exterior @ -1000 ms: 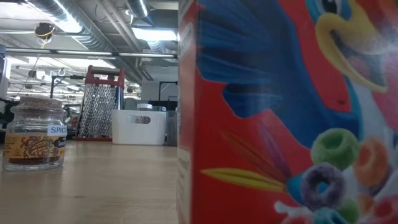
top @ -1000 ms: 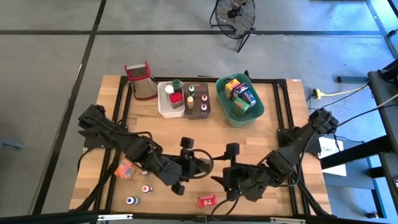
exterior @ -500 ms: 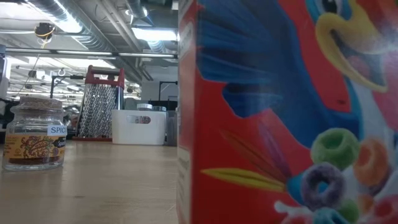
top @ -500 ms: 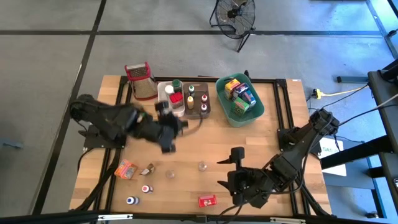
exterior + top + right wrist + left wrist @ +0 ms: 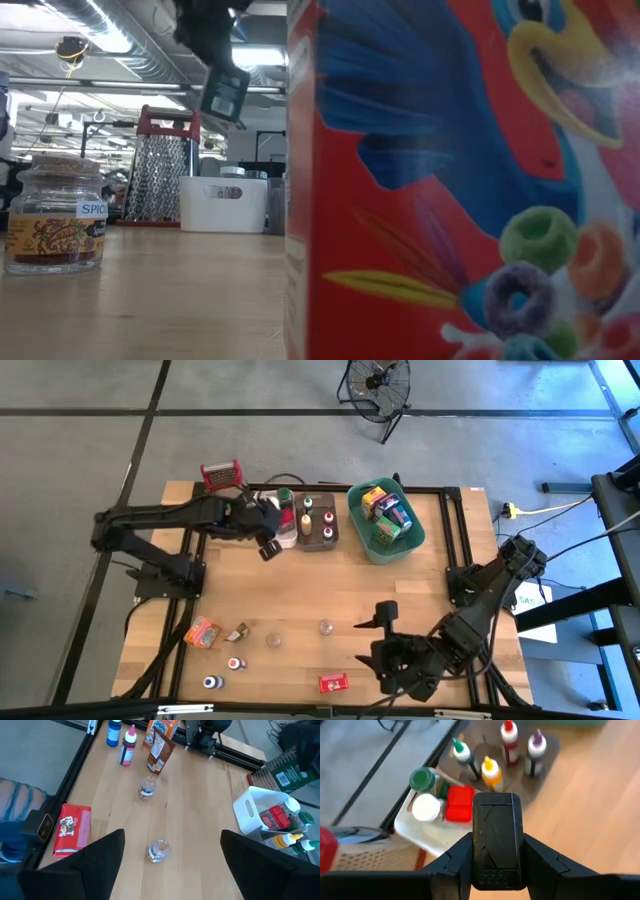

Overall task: Pick & Place Kitchen Items
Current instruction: Put the black spice can into the left white bin

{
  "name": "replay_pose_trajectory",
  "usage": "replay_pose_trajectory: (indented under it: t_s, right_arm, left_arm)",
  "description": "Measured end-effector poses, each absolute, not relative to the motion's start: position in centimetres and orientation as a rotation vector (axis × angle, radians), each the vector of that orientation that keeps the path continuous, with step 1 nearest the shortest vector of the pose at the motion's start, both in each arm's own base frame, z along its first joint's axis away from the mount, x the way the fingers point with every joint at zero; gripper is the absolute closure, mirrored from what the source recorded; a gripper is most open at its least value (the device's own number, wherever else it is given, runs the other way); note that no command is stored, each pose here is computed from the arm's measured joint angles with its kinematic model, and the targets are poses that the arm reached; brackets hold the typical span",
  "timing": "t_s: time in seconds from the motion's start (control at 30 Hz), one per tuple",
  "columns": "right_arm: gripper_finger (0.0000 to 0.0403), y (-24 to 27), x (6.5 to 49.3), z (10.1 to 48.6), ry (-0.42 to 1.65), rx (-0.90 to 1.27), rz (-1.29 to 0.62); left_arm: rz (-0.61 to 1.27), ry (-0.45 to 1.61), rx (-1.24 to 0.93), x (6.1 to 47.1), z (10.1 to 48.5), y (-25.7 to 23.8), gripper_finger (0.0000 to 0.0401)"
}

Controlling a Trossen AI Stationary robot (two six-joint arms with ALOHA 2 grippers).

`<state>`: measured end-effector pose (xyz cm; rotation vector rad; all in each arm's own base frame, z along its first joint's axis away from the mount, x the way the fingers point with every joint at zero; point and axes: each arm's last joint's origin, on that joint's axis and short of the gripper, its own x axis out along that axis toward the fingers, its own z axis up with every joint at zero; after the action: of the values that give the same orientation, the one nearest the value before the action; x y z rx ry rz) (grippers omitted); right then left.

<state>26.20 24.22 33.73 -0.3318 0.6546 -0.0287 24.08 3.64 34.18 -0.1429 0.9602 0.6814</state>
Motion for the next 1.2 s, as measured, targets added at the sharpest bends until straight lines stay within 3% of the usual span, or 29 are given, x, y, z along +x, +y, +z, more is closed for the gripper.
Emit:
replay_pose_trajectory:
  t_s: [0.4,0.57,1.2]
  right_arm:
    - [0.0070,24.2,26.3,33.7,0.651,-0.317,-0.033]
    - [0.0070,24.2,26.3,33.8,0.649,-0.315,-0.034]
    - [0.0070,24.2,26.2,33.7,0.656,-0.316,-0.036]
  left_arm:
    - [1.008,0.722,-0.397,20.2,27.0,7.2,0.0273]
    - [1.035,0.648,-0.455,20.0,25.0,8.0,0.0273]
    - [1.150,0.547,-0.486,19.8,23.5,9.5,0.0273]
